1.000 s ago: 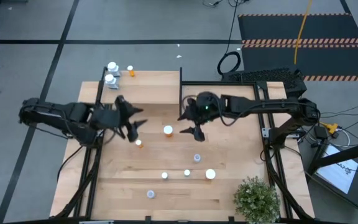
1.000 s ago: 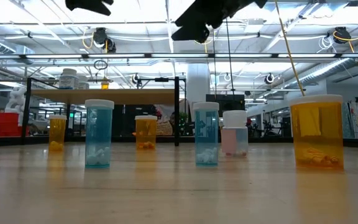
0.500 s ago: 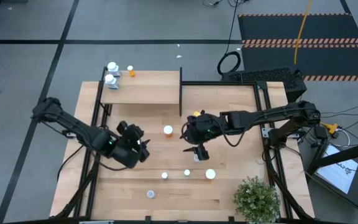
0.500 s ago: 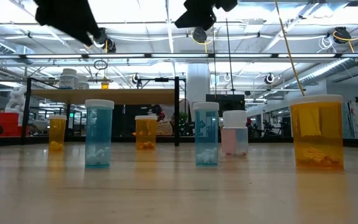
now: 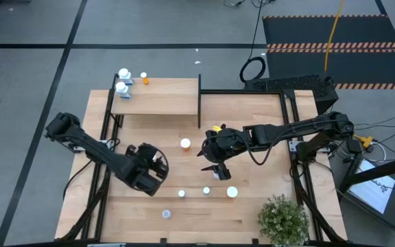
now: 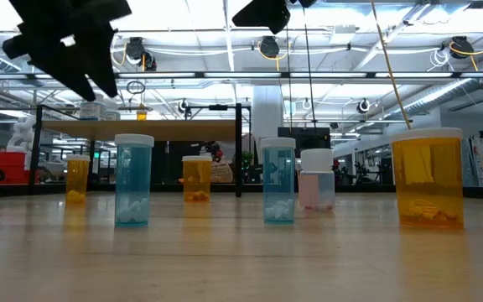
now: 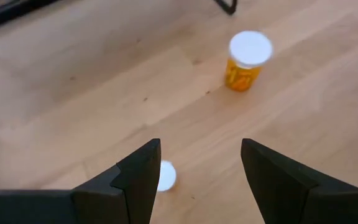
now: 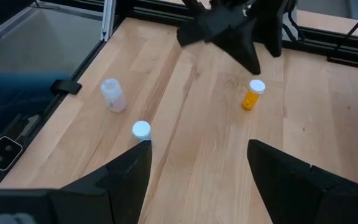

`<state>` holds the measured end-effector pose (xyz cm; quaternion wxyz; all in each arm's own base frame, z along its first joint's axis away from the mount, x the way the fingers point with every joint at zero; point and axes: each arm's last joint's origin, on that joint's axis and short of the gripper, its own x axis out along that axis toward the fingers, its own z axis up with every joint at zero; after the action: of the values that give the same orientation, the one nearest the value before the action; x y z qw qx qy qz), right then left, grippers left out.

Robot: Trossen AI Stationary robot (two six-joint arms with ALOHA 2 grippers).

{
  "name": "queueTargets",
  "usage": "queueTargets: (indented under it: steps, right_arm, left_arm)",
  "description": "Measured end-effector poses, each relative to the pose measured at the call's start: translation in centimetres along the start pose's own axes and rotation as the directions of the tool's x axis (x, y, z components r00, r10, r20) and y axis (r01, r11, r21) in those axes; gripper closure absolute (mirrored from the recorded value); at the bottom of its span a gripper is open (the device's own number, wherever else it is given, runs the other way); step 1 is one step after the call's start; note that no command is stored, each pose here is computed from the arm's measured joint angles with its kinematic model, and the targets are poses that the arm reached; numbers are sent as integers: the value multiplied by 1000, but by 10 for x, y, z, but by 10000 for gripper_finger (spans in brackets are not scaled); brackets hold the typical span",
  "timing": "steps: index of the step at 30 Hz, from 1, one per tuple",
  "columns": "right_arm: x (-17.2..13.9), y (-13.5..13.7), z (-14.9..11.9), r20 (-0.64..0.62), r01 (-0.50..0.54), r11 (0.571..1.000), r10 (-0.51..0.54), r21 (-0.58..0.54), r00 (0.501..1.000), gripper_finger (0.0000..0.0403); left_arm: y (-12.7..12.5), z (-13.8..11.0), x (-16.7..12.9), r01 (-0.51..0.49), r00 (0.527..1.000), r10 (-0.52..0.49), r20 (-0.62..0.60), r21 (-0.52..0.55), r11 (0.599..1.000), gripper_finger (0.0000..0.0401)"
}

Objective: Pick and place medicine bottles onto shelf by color
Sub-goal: Put the small orange pill bottle on the shelf aligned with the other small orange pill bottle

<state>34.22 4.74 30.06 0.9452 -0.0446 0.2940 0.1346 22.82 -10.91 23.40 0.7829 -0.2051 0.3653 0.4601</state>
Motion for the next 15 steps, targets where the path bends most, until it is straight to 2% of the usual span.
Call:
queueTargets:
  steps: [9, 15]
  right_arm:
    - [0, 0, 1, 13, 1, 1000, -1, -3, 1000, 145]
    - [0, 0, 3, 32, 0, 1000, 1, -24, 999, 145]
  left_arm:
    - [-10, -12, 19, -97, 994, 86, -68, -175, 980, 176]
    - [-10, -19, 26, -176, 983, 164, -79, -180, 968, 176]
